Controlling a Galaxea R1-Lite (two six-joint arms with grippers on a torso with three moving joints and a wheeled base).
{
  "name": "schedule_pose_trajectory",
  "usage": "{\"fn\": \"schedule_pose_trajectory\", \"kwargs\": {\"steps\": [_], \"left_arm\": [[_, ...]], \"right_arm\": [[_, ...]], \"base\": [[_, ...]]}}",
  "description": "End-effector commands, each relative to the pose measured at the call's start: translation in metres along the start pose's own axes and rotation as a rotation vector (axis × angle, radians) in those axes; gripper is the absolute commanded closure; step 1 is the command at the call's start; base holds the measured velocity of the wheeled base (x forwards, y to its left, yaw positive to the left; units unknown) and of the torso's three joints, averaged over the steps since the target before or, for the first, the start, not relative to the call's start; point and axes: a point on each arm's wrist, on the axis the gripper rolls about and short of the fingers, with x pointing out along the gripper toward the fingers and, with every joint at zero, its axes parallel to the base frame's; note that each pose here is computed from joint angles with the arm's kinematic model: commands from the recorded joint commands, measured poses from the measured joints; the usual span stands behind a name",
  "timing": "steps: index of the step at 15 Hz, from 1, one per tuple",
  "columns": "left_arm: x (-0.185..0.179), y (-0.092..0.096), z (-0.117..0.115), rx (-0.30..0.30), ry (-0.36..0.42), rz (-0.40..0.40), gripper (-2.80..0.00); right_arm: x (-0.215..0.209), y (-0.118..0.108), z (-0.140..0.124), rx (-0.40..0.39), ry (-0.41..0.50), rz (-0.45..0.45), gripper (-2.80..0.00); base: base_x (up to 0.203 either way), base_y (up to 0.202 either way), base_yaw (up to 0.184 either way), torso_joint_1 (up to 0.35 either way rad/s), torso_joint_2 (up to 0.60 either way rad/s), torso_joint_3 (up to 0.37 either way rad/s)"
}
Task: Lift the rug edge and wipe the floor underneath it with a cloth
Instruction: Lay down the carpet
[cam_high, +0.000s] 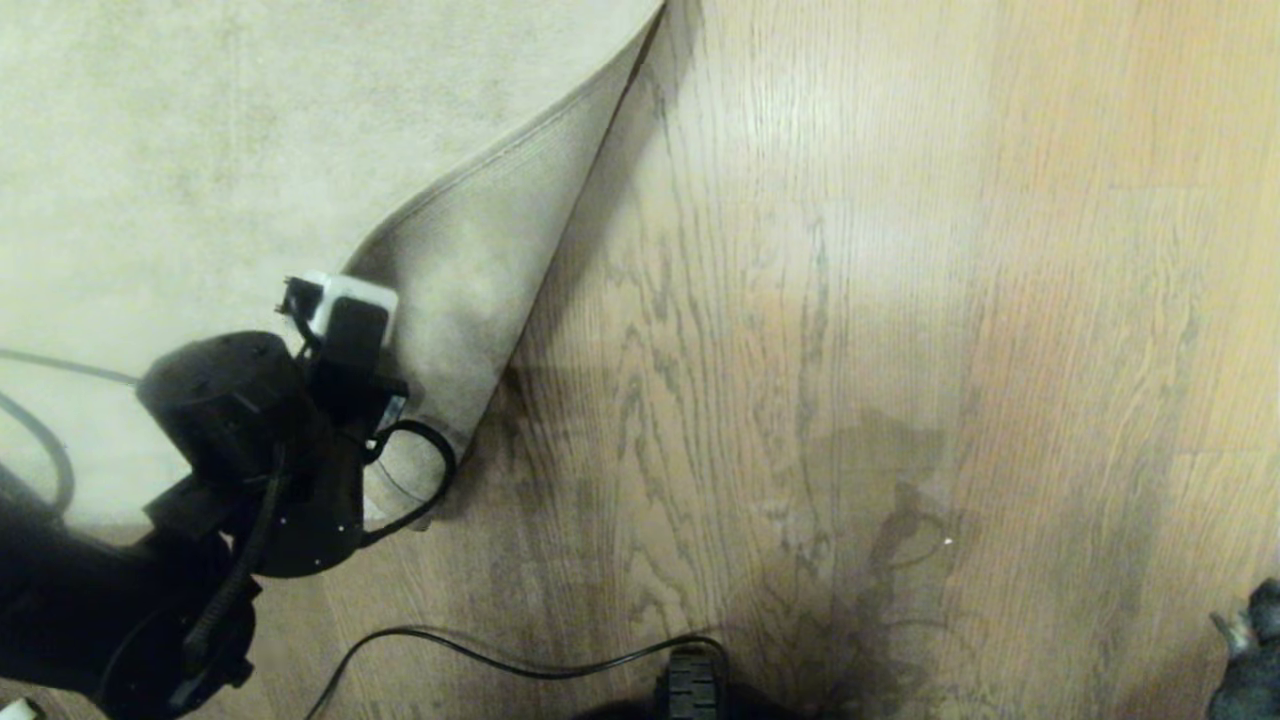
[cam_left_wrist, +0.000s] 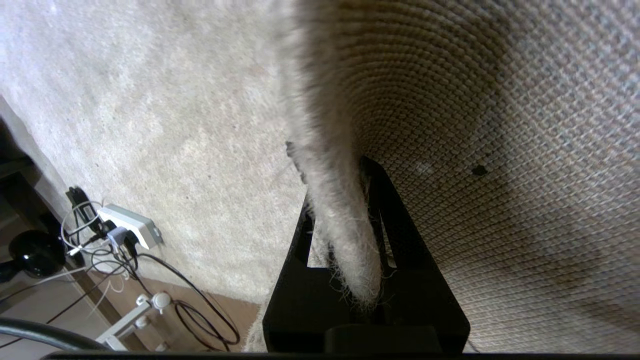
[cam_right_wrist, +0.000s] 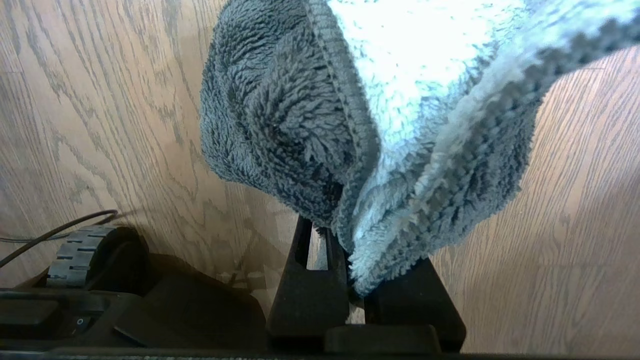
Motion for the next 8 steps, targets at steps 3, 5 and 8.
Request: {"fn": "schedule_pose_trajectory", "kwargs": {"steps": [3,5,8], "left_arm": [[-0.01,0.019,0.016,-0.064,-0.053,0.027,0.0],[-0.013,0.027,0.023,-0.093,-0.074,0.04,0.0],[-0.019,0.031,0.026,-0.117,-0.091,0.033,0.0]], "right_arm": [[0.0,0.0,0.0,0.0,0.002,0.001,0.0],[0.0,0.0,0.0,0.0,0.002,0.001,0.0],[0.0,0.0,0.0,0.0,0.002,0.001,0.0]], "base": [[0.0,0.0,0.0,0.0,0.0,0.0],[0.0,0.0,0.0,0.0,0.0,0.0],[0.0,0.0,0.0,0.0,0.0,0.0]]}}
